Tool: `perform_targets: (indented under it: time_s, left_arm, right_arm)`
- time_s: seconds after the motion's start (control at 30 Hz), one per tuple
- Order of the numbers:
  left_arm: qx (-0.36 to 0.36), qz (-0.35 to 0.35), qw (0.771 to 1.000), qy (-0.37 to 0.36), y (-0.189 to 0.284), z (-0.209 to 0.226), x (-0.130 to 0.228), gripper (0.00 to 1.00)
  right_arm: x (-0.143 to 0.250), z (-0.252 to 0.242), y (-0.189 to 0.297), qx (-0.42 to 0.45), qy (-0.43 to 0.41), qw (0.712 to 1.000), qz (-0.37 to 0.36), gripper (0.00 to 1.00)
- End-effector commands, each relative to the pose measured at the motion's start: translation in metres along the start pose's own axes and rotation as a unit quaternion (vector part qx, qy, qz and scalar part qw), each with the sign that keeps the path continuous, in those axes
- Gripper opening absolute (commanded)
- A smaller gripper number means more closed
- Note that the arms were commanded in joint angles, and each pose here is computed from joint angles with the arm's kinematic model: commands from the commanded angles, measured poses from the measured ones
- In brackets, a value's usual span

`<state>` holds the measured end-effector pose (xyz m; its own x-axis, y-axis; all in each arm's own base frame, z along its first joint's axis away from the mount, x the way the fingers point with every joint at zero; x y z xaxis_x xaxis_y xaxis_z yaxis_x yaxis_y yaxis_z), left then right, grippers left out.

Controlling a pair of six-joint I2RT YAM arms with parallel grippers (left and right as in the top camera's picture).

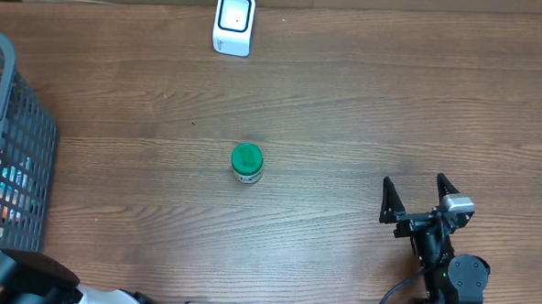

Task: Scan the item barcode
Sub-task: 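Reach the left gripper into the basket and grasp the orange packet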

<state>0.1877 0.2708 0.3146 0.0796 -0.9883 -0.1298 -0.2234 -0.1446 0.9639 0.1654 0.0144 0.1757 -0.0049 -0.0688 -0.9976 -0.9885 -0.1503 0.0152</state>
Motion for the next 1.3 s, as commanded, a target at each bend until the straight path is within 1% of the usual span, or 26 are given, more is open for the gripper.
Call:
perform_targets:
  time_s: [0.0, 0.17, 0.33, 0.47, 0.57, 0.73, 0.9, 0.97, 1.0, 1.03, 1.1, 1.13, 1.2, 1.23, 1.27]
  left_arm:
    - [-0.009, 0.021, 1.000, -0.016, -0.024, 0.005, 0.004, 0.94]
    - [-0.035, 0.026, 0.999, -0.024, -0.058, 0.014, 0.004, 0.94]
    - [-0.047, 0.030, 0.998, -0.039, -0.086, 0.021, 0.006, 0.90]
    - [-0.046, 0.031, 0.997, -0.048, -0.103, 0.023, 0.006, 0.84]
    - [-0.051, 0.030, 0.997, -0.054, -0.111, 0.019, 0.005, 0.84]
    - [-0.107, 0.034, 0.991, -0.075, -0.139, 0.017, 0.005, 0.84]
    - [-0.127, 0.050, 0.988, -0.077, -0.161, 0.017, 0.004, 0.78]
    - [-0.127, 0.051, 0.988, -0.077, -0.163, 0.017, 0.003, 0.66]
    - [-0.126, 0.050, 0.988, -0.077, -0.164, 0.017, 0.003, 0.55]
    - [-0.126, 0.049, 0.988, -0.077, -0.164, 0.017, 0.003, 0.47]
    - [-0.126, 0.049, 0.988, -0.077, -0.163, 0.017, 0.003, 0.37]
    - [-0.126, 0.049, 0.988, -0.077, -0.163, 0.017, 0.003, 0.26]
    - [-0.128, 0.052, 0.987, -0.077, -0.162, 0.017, 0.004, 0.13]
    - [-0.129, 0.053, 0.987, -0.077, -0.161, 0.017, 0.004, 0.06]
    - [-0.130, 0.054, 0.987, -0.077, -0.160, 0.017, 0.004, 0.04]
  right_arm:
    - [0.002, 0.000, 0.000, 0.003, 0.000, 1.000, -0.001, 1.00]
    - [0.002, 0.000, 0.000, 0.003, 0.000, 1.000, -0.001, 1.00]
    - [0.002, 0.000, 0.000, 0.003, 0.000, 1.000, -0.001, 1.00]
    - [0.002, 0.000, 0.000, 0.003, 0.000, 1.000, -0.001, 1.00]
    - [0.002, 0.000, 0.000, 0.003, 0.000, 1.000, -0.001, 1.00]
    - [0.002, 0.000, 0.000, 0.003, 0.000, 1.000, -0.001, 1.00]
    - [0.002, 0.000, 0.000, 0.003, 0.000, 1.000, -0.001, 1.00]
    - [0.002, 0.000, 0.000, 0.003, 0.000, 1.000, -0.001, 1.00]
    - [0.002, 0.000, 0.000, 0.003, 0.000, 1.000, -0.001, 1.00]
    - [0.002, 0.000, 0.000, 0.003, 0.000, 1.000, -0.001, 1.00]
    - [0.002, 0.000, 0.000, 0.003, 0.000, 1.000, -0.001, 1.00]
    - [0.002, 0.000, 0.000, 0.003, 0.000, 1.000, -0.001, 1.00]
    - [0.002, 0.000, 0.000, 0.003, 0.000, 1.000, -0.001, 1.00]
    - [0.002, 0.000, 0.000, 0.003, 0.000, 1.000, -0.001, 1.00]
    - [0.002, 0.000, 0.000, 0.003, 0.000, 1.000, -0.001, 1.00]
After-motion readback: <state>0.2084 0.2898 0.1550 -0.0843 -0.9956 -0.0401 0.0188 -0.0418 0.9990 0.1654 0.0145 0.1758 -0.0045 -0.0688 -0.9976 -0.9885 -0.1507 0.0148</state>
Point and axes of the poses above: each gripper's point midway between its finger pads, its own y axis back along the fingers, its own z axis along the line the jaws close on, x = y × z, the point moved 8 cm from there along y, back along the fingers, and after that the axes turned 11 degrees about y, right-handed, at the moved point
